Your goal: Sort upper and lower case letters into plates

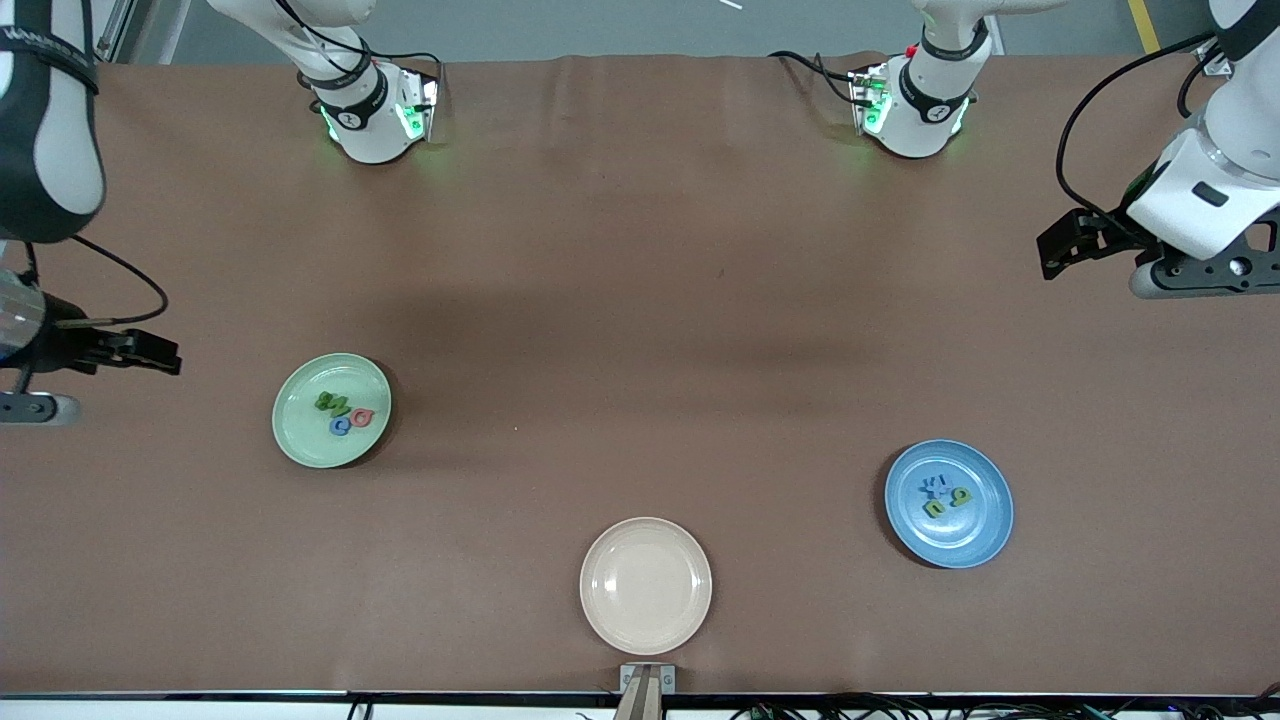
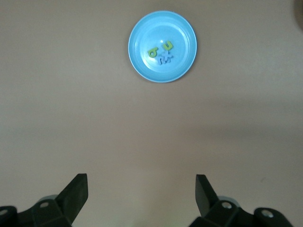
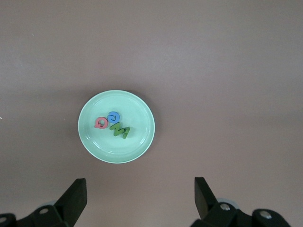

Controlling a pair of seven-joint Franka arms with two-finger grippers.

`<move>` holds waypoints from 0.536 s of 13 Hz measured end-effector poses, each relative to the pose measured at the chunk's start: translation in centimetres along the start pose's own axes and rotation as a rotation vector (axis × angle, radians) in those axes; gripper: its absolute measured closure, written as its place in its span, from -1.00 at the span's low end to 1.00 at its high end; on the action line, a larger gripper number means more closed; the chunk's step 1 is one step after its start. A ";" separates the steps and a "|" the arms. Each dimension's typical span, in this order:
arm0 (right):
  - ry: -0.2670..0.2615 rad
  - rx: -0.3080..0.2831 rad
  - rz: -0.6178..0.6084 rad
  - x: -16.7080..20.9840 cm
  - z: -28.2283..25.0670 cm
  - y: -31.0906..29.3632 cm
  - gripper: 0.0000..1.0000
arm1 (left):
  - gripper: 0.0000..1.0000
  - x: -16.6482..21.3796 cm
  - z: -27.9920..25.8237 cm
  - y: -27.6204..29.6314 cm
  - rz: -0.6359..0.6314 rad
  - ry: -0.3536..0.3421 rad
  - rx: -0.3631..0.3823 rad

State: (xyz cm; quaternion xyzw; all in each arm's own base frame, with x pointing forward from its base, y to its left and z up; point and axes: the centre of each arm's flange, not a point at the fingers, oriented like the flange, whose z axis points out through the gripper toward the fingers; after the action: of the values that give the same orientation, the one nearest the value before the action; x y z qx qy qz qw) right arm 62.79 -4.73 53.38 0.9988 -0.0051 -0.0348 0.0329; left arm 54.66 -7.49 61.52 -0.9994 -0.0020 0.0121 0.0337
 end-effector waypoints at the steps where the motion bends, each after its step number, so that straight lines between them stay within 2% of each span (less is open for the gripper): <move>1: 0.000 0.006 0.001 0.1 -0.4 0.0 -1.00 | -1.00 -0.3 -0.1 0.0 -0.001 -0.005 -0.003; 7: -0.081 0.044 0.002 -1.2 -1.2 -0.8 -1.00 | -1.00 -2.0 -1.1 0.1 0.000 0.003 -0.009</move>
State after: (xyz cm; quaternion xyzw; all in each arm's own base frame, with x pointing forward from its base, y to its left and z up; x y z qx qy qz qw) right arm 61.68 -3.83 54.65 0.9971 -0.0081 -0.0752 0.0107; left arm 52.73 -7.69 62.65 -0.9995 -0.0019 0.0107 0.0292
